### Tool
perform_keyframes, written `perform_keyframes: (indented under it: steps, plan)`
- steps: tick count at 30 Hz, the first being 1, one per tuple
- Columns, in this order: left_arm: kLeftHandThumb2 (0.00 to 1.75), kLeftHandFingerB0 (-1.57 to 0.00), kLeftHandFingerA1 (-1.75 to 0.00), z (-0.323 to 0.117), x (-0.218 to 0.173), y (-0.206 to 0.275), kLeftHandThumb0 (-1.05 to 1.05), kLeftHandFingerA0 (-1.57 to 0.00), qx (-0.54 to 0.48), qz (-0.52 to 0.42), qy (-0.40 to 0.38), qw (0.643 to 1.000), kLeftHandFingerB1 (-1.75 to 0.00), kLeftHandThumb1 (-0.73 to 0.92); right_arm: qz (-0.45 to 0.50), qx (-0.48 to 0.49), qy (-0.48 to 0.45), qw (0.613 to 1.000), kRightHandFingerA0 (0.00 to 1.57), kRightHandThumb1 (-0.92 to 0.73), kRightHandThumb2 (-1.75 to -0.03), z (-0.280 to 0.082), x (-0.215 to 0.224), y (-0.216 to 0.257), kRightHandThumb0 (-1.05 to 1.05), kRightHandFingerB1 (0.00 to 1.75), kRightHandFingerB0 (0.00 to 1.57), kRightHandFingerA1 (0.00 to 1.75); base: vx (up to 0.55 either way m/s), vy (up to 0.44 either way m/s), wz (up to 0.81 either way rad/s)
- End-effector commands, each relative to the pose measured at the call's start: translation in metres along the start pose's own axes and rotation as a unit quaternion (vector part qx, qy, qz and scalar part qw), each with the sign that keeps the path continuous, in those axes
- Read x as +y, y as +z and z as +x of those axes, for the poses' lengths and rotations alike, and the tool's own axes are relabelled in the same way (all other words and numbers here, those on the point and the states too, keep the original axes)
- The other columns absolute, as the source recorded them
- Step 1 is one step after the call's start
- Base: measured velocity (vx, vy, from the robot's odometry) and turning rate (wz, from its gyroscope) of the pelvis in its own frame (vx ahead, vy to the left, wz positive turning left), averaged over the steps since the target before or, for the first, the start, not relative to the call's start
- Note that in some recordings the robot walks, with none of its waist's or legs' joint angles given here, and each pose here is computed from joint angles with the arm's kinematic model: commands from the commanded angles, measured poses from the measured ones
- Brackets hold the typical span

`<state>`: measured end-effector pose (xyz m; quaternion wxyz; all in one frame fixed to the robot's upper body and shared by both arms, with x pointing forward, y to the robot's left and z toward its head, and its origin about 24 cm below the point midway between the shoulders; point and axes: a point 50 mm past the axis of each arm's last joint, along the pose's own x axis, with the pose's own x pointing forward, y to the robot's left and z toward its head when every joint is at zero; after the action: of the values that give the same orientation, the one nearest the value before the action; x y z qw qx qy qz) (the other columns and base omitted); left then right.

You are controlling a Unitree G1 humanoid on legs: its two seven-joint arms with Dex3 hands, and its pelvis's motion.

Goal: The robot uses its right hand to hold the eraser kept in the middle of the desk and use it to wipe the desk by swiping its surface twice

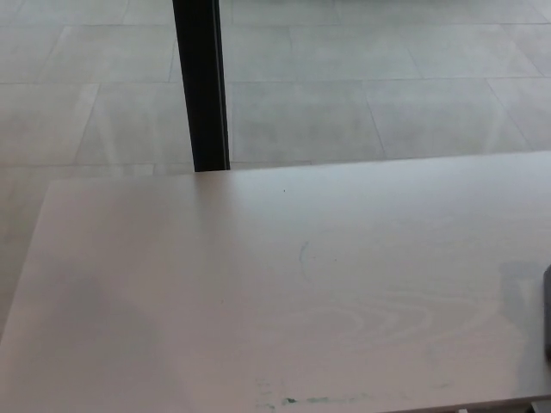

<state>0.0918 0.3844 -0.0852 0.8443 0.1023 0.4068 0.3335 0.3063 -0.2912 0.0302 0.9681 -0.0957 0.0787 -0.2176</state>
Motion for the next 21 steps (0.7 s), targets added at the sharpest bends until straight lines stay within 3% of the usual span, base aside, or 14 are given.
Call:
perform_keyframes:
  steps: [1, 4, 5, 6, 7, 9, 10, 11, 19, 20, 21]
  plan:
    - [0.99, -0.55, -0.8, 0.0, -0.001, 0.005, -0.53, -0.77, -0.015, -0.002, 0.009, 1.0, -0.68, 0.59, 0.034, 0.054, 0.052, 0.997, 1.01, -0.76, -0.74, -0.017, 0.035, -0.019, -0.38, 1.64, 0.68, 1.75, 0.0, 0.0, 0.0]
    - [1.0, -0.53, -0.79, 0.001, -0.002, 0.006, -0.51, -0.75, -0.016, -0.012, 0.007, 1.0, -0.67, 0.59, 0.039, 0.048, 0.072, 0.996, 0.99, -0.74, -0.76, -0.019, 0.046, -0.015, -0.4, 1.58, 0.75, 1.75, 0.0, 0.0, 0.0]
    - [1.0, -0.5, -0.81, 0.001, -0.002, 0.006, -0.54, -0.75, -0.013, -0.023, 0.005, 1.0, -0.66, 0.58, 0.041, 0.042, 0.111, 0.992, 1.22, -0.59, -1.01, -0.028, 0.074, -0.009, -0.46, 1.27, 0.98, 1.41, 0.0, 0.0, 0.0]
    - [1.0, -0.5, -0.81, 0.001, -0.002, 0.006, -0.54, -0.75, -0.014, -0.022, 0.004, 1.0, -0.66, 0.58, 0.04, 0.041, 0.115, 0.992, 1.22, -0.59, -1.01, -0.029, 0.077, -0.008, -0.46, 1.27, 0.98, 1.41, 0.0, 0.0, 0.0]
    - [1.0, -0.53, -0.81, 0.001, -0.002, 0.006, -0.55, -0.76, -0.016, -0.019, 0.003, 1.0, -0.67, 0.59, 0.034, 0.041, 0.135, 0.989, 0.97, -0.78, -0.69, -0.034, 0.09, -0.008, -0.38, 1.73, 0.66, 1.75, 0.0, 0.0, 0.0]
    - [1.0, -0.53, -0.81, 0.001, -0.002, 0.007, -0.55, -0.76, -0.019, -0.014, 0.001, 1.0, -0.67, 0.59, 0.024, 0.039, 0.165, 0.985, 0.97, -0.78, -0.69, -0.043, 0.109, -0.007, -0.38, 1.73, 0.66, 1.75, 0.0, 0.0, 0.0]
    - [0.62, -0.59, -0.74, 0.001, -0.002, 0.007, -0.54, -0.74, -0.018, -0.018, 0.001, 1.0, -0.61, 0.75, 0.014, 0.037, 0.178, 0.983, 0.96, -0.8, -0.72, -0.046, 0.116, -0.006, -0.37, 1.73, 0.63, 1.75, 0.0, 0.0, 0.0]
    - [1.0, -0.48, -0.79, 0.002, -0.003, 0.008, -0.53, -0.72, -0.013, -0.027, 0.0, 1.0, -0.65, 0.59, -0.007, 0.034, 0.219, 0.975, 0.93, -0.83, -0.68, -0.058, 0.135, -0.006, -0.41, 1.7, 0.61, 1.75, 0.0, 0.0, 0.0]
    - [1.01, -0.51, -0.8, 0.004, -0.004, 0.015, -0.5, -0.71, -0.018, -0.031, -0.005, 0.999, -0.67, 0.61, -0.072, 0.003, 0.3, 0.951, 0.92, -0.72, -0.82, -0.089, 0.169, -0.007, -0.37, 1.72, 0.63, 1.75, 0.0, 0.0, 0.0]
    - [0.63, -0.59, -0.74, 0.004, -0.004, 0.016, -0.52, -0.71, -0.02, -0.028, -0.005, 0.999, -0.61, 0.77, -0.078, 0.002, 0.306, 0.949, 0.87, -0.71, -0.83, -0.093, 0.173, -0.007, -0.38, 1.59, 0.7, 1.75, 0.0, 0.0, 0.0]
    - [0.63, -0.59, -0.74, 0.004, -0.004, 0.016, -0.52, -0.71, -0.023, -0.025, -0.005, 0.999, -0.61, 0.77, -0.086, 0.002, 0.314, 0.946, 0.87, -0.71, -0.83, -0.098, 0.178, -0.008, -0.38, 1.59, 0.7, 1.75, 0.0, 0.0, 0.0]
